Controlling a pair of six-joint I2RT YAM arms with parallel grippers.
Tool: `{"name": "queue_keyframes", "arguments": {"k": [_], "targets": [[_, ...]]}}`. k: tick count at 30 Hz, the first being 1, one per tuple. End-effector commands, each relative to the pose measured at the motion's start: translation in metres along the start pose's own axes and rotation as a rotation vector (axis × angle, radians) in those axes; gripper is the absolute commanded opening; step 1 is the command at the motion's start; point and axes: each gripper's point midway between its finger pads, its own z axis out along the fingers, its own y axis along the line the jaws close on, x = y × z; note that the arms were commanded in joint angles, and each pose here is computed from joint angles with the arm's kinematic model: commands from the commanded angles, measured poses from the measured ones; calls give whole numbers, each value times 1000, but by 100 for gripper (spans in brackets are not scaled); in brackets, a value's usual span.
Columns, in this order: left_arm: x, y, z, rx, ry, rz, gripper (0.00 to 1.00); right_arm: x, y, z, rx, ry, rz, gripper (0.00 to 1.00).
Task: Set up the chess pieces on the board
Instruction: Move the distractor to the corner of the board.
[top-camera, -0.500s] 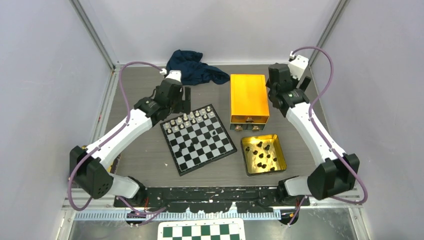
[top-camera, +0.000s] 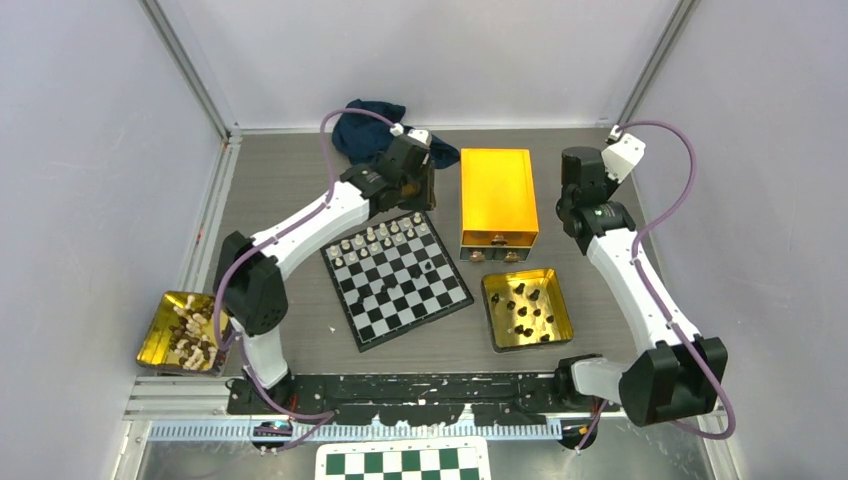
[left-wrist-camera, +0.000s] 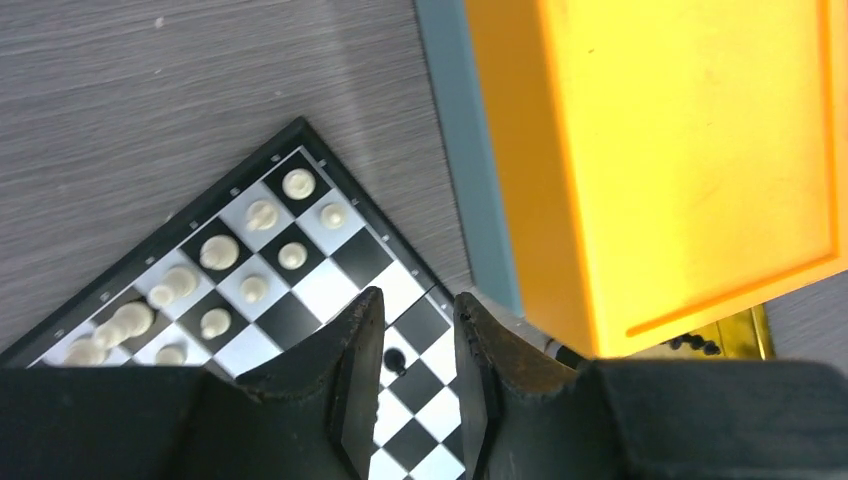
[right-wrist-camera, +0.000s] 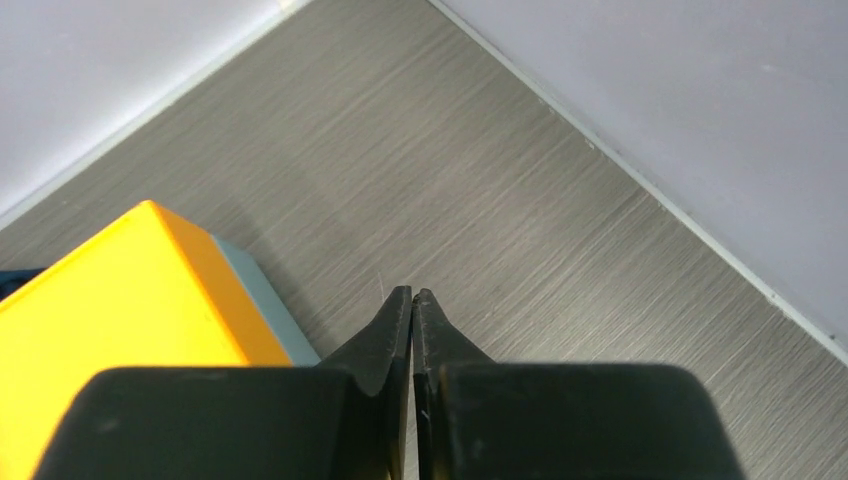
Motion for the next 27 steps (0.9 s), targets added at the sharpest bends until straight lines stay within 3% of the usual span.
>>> {"name": "queue_keyframes", "arguments": {"k": [1,11,27], "targets": [[-21,-32,4,95,-25,-38,33,5,4,15,-20,31,121,6],[1,-47,53,110,76,-60,25,55,35,47,-134,204,218,0],[14,-75,94,190,159,-82,25,129,89,78,-235,443,345,0]]}}
